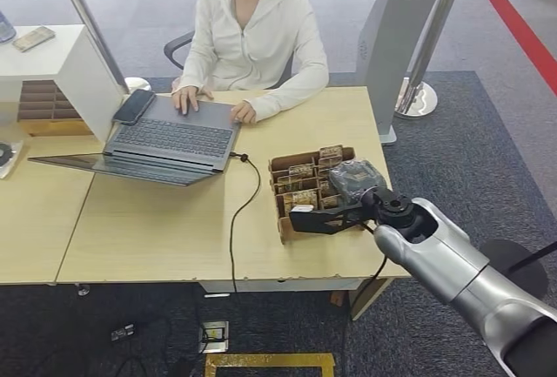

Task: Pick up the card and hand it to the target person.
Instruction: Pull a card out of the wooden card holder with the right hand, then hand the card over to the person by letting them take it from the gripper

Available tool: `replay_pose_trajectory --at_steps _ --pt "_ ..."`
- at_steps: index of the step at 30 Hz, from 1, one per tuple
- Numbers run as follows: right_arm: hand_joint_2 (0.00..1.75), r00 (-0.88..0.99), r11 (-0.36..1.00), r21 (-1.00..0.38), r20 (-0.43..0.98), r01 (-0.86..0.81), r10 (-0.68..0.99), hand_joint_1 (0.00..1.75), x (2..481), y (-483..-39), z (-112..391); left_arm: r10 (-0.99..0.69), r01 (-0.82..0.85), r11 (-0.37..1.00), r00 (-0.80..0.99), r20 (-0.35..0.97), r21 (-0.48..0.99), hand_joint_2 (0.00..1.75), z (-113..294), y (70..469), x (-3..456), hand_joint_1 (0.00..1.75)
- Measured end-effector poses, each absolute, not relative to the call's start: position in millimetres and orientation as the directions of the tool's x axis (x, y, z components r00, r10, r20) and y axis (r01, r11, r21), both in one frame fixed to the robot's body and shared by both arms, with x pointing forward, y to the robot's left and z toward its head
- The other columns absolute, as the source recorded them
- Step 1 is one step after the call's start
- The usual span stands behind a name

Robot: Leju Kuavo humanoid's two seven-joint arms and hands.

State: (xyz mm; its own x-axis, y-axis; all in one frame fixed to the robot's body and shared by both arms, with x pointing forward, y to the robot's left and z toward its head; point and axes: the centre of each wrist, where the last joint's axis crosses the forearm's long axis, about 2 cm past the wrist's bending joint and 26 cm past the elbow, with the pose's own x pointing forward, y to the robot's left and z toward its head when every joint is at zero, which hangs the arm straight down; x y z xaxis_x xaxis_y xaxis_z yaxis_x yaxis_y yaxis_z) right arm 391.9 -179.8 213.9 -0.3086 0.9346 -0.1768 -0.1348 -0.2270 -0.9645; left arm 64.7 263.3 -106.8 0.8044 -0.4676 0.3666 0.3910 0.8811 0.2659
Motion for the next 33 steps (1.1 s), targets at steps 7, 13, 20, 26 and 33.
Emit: replay_pose_trajectory --at_steps 7,13,20,26,33 --pt "1.75 -0.535 -0.25 -0.949 -0.111 -0.193 0.837 1.75 403 -186 289 -0.462 0.389 0.885 0.803 0.376 0.256 1.75 -107 263 64 0.0" --pt "1.75 -0.599 -0.248 -0.964 -0.144 -0.095 0.788 1.75 411 -179 370 -0.448 0.374 0.892 0.805 0.389 0.252 1.75 -107 263 63 0.0" --pt "1.75 -0.538 -0.077 -0.984 -0.154 0.164 0.828 1.71 408 -176 451 -0.44 0.365 0.895 0.81 0.386 0.256 1.75 -107 263 62 0.0" --pt "1.75 -0.357 0.051 -0.855 -0.161 0.516 0.92 1.75 414 -185 433 -0.465 0.384 0.883 0.793 0.394 0.271 1.75 -107 259 63 0.0" --pt "1.75 -0.23 0.006 -0.764 -0.187 0.645 0.955 1.75 429 -186 379 -0.49 0.406 0.87 0.776 0.398 0.28 1.75 -106 255 68 0.0"
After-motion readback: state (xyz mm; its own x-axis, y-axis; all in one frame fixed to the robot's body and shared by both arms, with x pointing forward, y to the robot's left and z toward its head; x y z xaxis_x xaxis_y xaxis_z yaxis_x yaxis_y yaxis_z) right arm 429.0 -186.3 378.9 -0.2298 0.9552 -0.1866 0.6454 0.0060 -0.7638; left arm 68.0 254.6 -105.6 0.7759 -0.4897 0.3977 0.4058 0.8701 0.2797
